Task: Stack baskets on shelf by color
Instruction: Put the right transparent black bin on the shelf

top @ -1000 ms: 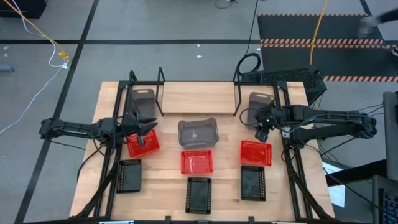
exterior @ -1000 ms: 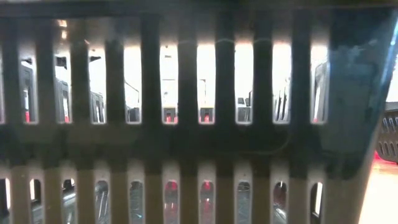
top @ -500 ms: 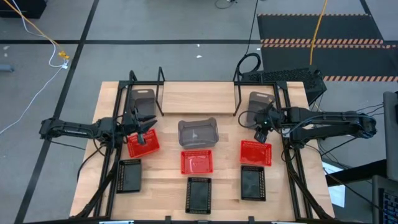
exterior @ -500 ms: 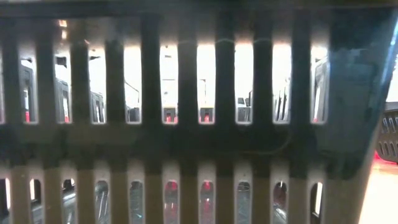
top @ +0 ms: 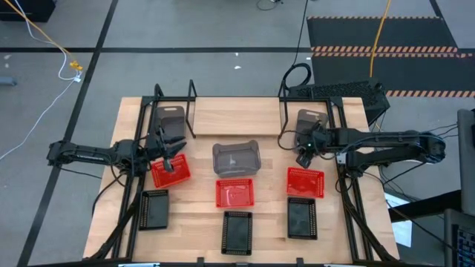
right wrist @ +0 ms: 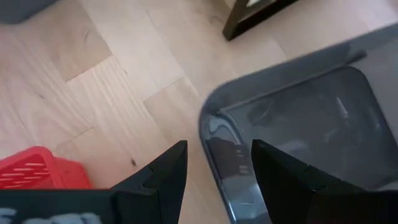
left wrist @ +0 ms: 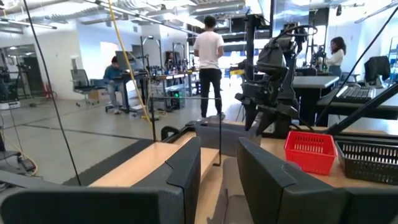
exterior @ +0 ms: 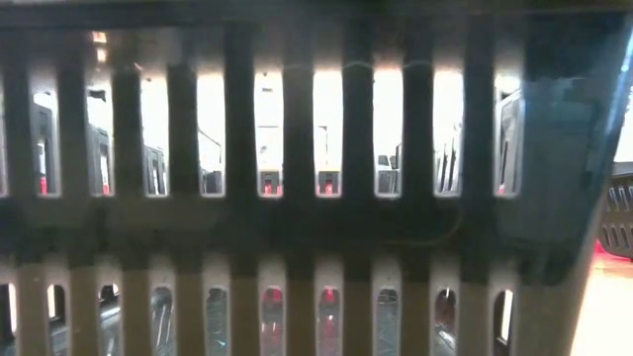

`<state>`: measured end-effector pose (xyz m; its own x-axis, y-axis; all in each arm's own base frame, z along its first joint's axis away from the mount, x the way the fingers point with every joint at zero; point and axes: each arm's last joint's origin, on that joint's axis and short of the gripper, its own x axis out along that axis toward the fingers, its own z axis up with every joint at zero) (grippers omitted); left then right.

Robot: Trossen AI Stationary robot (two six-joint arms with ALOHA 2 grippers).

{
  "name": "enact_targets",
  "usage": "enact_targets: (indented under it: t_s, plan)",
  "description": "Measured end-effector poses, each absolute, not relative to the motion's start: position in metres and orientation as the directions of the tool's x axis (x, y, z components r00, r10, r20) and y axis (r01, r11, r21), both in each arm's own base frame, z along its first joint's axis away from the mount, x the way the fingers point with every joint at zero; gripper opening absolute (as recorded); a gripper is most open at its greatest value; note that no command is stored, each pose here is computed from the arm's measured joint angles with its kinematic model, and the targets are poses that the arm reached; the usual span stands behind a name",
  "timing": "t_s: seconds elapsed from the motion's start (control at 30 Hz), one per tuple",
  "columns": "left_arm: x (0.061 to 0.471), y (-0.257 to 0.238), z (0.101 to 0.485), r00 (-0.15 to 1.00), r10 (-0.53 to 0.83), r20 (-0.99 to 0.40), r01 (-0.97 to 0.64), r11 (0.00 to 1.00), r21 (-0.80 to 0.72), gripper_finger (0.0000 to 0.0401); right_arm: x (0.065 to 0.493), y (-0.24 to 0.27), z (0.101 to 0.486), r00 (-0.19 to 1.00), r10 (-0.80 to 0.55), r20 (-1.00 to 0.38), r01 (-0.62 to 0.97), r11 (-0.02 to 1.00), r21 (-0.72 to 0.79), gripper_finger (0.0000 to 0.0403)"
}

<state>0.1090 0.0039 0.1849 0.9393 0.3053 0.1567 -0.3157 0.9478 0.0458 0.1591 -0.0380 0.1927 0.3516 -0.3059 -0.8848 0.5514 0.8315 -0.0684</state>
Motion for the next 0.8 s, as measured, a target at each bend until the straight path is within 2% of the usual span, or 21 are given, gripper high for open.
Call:
enact_targets:
  t_s: [0.17,0.43,0.67,0.8]
  plan:
    - [0.109,0.005,0.185,0.931,0.329,0.155,-0.34,0.939,0.045,0.0106,0.168,-0.041,0.187,0.342,-0.33,-0.88,0.545,0.833,-0.1,0.015]
    - [0.109,0.005,0.185,0.923,0.354,0.151,-0.364,0.931,0.042,0.0106,0.174,-0.045,0.178,0.304,-0.326,-0.895,0.551,0.827,-0.114,0.0013]
    - [0.109,0.005,0.184,0.923,0.354,0.147,-0.366,0.929,0.056,0.0106,0.165,-0.043,0.202,0.304,-0.332,-0.893,0.608,0.789,-0.086,0.0004]
    - [0.109,0.006,0.184,0.92,0.364,0.145,-0.376,0.924,0.065,0.0106,0.166,-0.045,0.242,0.305,-0.455,-0.837,0.644,0.745,-0.171,0.0003]
